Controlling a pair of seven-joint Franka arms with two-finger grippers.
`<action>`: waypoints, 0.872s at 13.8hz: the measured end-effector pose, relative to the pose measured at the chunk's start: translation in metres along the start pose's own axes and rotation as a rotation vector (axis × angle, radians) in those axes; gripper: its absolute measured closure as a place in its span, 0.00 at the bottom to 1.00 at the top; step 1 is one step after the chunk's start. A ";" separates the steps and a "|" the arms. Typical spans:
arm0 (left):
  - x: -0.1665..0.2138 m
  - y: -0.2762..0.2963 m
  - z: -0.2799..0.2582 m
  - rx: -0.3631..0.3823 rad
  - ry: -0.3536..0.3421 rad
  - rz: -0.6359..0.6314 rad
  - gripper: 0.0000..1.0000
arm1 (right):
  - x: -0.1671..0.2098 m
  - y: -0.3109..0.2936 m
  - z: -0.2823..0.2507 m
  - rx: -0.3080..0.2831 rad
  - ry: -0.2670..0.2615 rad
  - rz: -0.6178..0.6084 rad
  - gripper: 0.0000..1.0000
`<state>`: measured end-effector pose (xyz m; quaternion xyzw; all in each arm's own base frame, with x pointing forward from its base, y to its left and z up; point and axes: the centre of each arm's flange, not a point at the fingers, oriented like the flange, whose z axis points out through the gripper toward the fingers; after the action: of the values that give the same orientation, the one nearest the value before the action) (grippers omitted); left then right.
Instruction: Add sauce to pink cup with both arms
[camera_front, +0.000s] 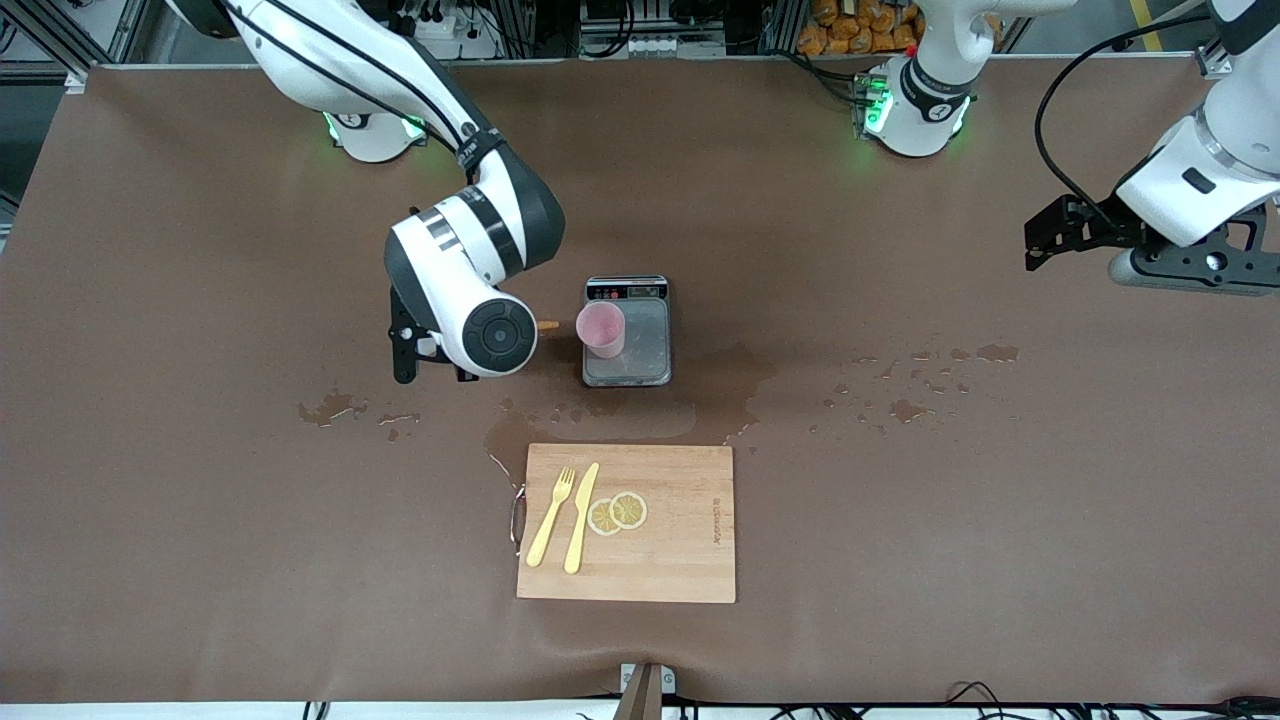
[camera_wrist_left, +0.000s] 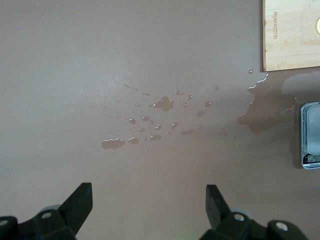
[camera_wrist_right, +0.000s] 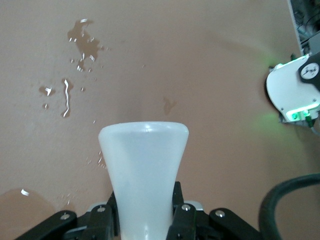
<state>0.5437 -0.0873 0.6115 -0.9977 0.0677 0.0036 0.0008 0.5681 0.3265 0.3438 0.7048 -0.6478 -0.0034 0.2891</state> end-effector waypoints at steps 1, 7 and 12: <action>0.000 0.001 0.000 0.000 0.000 0.001 0.00 | 0.002 0.003 -0.003 -0.003 0.006 0.007 0.59; 0.000 0.001 0.000 0.000 0.000 0.002 0.00 | -0.009 0.013 -0.014 0.010 0.014 0.042 0.59; 0.000 0.001 0.000 0.000 0.000 0.002 0.00 | -0.011 0.015 -0.014 0.014 0.023 0.044 0.59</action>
<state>0.5436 -0.0886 0.6115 -0.9976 0.0688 0.0036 0.0008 0.5583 0.3426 0.3576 0.6924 -0.6599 0.0156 0.2914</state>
